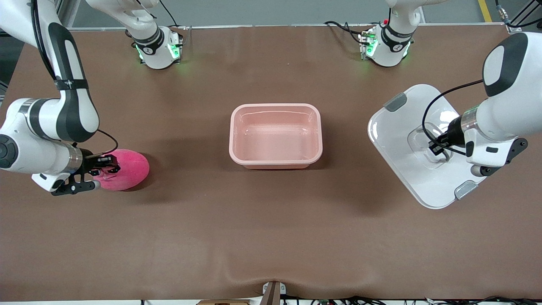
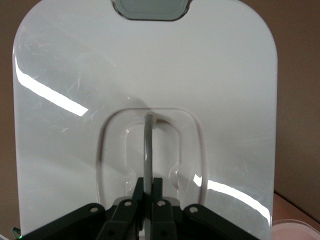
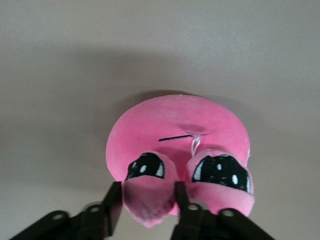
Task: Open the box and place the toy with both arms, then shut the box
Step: 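Grasp the pink plush with the right gripper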
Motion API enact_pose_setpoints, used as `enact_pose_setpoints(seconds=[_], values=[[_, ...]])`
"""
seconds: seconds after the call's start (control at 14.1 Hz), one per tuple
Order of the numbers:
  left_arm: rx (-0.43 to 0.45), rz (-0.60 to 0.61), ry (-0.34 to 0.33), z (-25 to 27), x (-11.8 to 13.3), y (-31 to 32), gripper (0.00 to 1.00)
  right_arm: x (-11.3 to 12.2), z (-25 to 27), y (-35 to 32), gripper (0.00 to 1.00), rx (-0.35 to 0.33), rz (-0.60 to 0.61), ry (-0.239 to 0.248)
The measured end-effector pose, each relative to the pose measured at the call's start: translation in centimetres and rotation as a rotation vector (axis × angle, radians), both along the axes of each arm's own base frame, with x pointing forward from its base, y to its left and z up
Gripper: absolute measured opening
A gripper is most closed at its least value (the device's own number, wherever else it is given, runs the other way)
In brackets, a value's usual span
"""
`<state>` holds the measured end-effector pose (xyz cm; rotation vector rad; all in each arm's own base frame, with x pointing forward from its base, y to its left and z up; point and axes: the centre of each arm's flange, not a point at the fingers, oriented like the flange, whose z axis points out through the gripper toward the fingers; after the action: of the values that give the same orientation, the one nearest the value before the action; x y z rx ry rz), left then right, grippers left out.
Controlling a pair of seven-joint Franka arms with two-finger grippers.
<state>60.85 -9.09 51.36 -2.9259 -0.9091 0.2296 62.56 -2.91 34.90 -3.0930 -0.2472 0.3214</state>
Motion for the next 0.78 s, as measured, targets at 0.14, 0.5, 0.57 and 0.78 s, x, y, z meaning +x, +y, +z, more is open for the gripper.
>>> enact_pose_setpoints(seconds=[0.14,0.5,0.57,0.78], values=[[0.0,-0.007,0.003,-0.1,-0.1,-0.4,0.07,0.4,0.8,0.1,0.17,-0.001,0.002,-0.013],[0.0,-0.01,0.005,-0.3,-0.1,-0.5,0.07,1.0,6.6,2.0,0.09,0.037,0.146,0.036],[0.0,-0.01,0.005,-0.3,-0.1,-0.5,0.07,1.2,8.5,3.4,0.08,0.042,0.182,0.032],[0.0,-0.007,0.006,-0.3,-0.1,-0.4,0.07,0.8,13.0,9.0,0.08,0.062,0.317,0.019]])
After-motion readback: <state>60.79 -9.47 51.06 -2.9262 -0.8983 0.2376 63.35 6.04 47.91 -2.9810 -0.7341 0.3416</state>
